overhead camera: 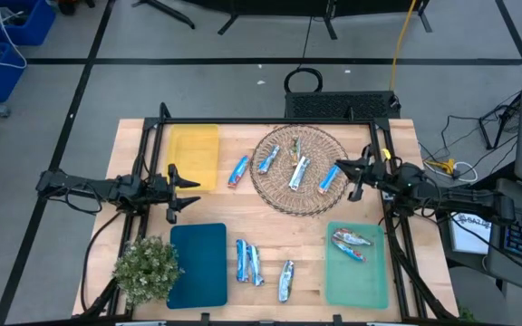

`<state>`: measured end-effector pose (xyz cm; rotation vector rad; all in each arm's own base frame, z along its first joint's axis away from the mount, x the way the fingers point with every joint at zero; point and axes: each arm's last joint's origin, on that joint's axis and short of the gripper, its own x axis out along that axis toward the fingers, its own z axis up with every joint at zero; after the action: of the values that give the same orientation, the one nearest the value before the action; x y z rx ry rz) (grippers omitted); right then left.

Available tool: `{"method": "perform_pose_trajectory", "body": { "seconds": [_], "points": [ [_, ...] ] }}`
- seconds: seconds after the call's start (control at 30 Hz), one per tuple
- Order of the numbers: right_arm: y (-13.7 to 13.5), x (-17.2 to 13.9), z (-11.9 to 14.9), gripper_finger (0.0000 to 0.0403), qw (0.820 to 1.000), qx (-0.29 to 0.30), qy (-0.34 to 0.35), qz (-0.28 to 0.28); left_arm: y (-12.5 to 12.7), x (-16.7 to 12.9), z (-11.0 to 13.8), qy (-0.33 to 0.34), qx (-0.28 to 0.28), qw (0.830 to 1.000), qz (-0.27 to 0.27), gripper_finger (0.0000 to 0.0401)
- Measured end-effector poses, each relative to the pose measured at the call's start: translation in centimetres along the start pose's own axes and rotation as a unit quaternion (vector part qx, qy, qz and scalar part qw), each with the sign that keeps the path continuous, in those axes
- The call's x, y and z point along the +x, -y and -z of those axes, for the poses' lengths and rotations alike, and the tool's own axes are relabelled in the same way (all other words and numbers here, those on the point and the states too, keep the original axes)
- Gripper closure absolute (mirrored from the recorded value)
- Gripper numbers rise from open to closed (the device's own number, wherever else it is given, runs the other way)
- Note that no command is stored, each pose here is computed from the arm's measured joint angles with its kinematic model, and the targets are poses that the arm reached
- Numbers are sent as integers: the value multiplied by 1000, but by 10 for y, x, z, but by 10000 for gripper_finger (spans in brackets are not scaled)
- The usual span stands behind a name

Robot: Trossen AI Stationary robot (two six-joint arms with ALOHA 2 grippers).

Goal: Pick and place Granola Bars by type
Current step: Put the red granola bar into the light blue bin

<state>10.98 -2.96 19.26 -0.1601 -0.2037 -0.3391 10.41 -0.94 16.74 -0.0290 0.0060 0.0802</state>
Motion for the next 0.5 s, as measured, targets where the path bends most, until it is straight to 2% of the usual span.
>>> {"method": "perform_pose_trajectory", "body": {
  "seconds": [0.23,0.5],
  "points": [
    [0,0,0,390,1000,0,0,0,0,0,0,1,-1,1000,0,192],
    [0,0,0,391,1000,0,0,0,0,0,-8,40,-18,999,1,192]
  ]
}}
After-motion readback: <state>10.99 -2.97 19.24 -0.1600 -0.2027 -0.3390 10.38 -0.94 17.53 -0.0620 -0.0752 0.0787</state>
